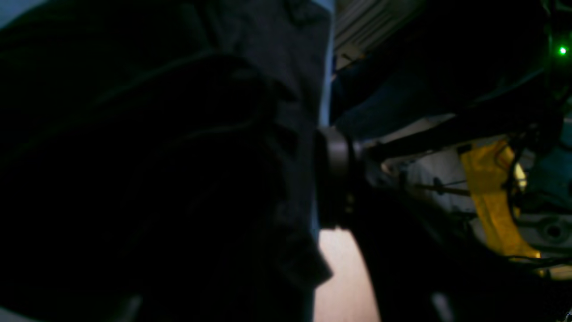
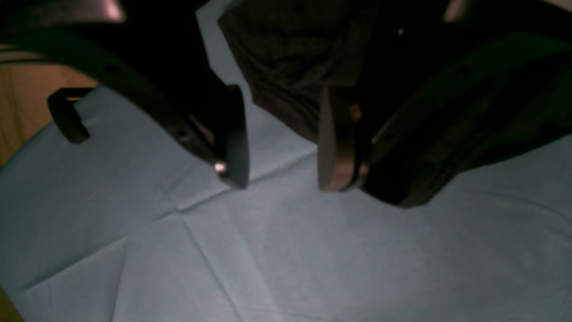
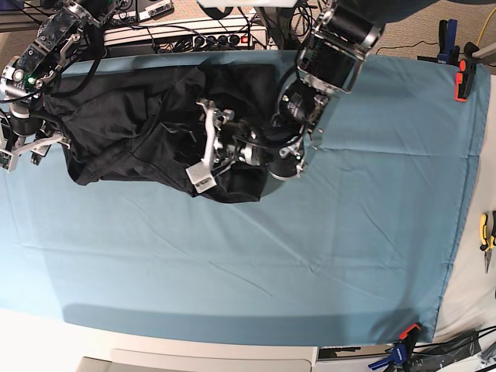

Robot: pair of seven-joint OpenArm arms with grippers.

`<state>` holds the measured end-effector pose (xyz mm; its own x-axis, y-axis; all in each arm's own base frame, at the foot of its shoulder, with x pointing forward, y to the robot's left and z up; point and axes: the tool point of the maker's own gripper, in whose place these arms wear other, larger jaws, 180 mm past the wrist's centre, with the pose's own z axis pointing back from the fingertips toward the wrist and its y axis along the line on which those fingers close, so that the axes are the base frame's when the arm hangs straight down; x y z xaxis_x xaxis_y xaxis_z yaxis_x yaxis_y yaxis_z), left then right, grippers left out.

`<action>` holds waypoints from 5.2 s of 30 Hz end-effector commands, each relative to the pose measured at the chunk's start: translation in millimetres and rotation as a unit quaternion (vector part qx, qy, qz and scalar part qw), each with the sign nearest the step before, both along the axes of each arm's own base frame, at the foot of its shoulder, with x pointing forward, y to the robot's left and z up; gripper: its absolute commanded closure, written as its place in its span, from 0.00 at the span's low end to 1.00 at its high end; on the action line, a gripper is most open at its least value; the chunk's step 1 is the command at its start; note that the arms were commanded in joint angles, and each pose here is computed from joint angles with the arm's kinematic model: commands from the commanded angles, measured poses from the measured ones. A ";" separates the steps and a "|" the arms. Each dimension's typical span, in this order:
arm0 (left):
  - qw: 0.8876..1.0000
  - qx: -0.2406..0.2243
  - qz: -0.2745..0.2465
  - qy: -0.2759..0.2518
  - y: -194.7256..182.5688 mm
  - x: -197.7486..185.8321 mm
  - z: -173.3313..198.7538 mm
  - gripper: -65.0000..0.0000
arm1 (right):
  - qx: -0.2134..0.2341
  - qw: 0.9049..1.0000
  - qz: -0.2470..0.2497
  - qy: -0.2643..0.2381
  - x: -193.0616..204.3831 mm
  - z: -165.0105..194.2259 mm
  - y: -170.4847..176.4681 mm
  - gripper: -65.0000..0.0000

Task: Fold the T-shirt properly
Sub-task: 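Press the folded-over cloth down with the left gripper, then reposition the left gripper along the edge of the folded bundle, then sweep the left gripper across the bundle, pushing loose cloth onto it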

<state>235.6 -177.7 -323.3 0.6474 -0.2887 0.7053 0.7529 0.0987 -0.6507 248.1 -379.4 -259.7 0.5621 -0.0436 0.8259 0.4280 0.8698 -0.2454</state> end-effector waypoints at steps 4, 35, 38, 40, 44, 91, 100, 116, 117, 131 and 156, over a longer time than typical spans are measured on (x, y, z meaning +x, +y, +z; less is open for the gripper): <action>0.998 -0.047 0.002 -0.032 -17.0 16.0 37.5 0.61 | -0.018 0.999 0.005 -0.027 6.3 17.0 -2.9 0.60; 0.988 0.101 0.033 -0.113 54.4 66.3 -6.9 1.00 | -0.017 0.999 0.006 -0.029 7.0 17.5 -2.5 0.60; 0.983 0.112 0.053 -0.136 54.8 72.6 -13.7 1.00 | -0.017 0.999 0.006 -0.029 7.0 17.5 -2.5 0.60; 0.979 0.124 0.061 -0.151 56.4 75.8 -18.8 1.00 | -0.017 0.999 0.006 -0.029 7.0 17.6 -2.5 0.60; 0.976 0.134 0.070 -0.155 58.7 78.1 -23.5 1.00 | -0.017 0.999 0.006 -0.030 7.1 17.8 -2.4 0.60; 0.960 0.239 0.148 -0.009 122.9 109.4 -47.7 1.00 | -0.011 0.999 0.012 -0.038 9.4 18.6 0.1 0.60; 0.977 0.175 0.117 -0.016 123.4 77.2 -37.5 1.00 | -0.011 0.999 0.012 -0.038 9.5 18.9 0.2 0.60; 0.979 0.157 0.108 -0.075 118.2 56.3 -31.8 1.00 | -0.011 0.999 0.012 -0.038 9.6 19.0 0.2 0.60; 0.977 0.164 0.117 -0.075 120.0 57.3 -35.6 1.00 | -0.011 0.999 0.012 -0.038 9.6 19.0 0.2 0.60; 0.965 0.200 0.153 -0.073 127.9 59.2 -54.0 1.00 | -0.009 0.999 0.013 -0.040 9.9 18.9 0.6 0.60; 0.989 0.133 0.045 -0.044 18.3 -13.7 -37.9 1.00 | -0.009 0.999 0.013 -0.040 9.9 19.0 0.7 0.60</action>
<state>218.9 -149.9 -375.1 0.6346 -0.4400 0.6353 0.7728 0.3552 -0.5260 252.2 -375.9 -257.3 0.5387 -0.0474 0.8412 0.4203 0.8804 -0.2196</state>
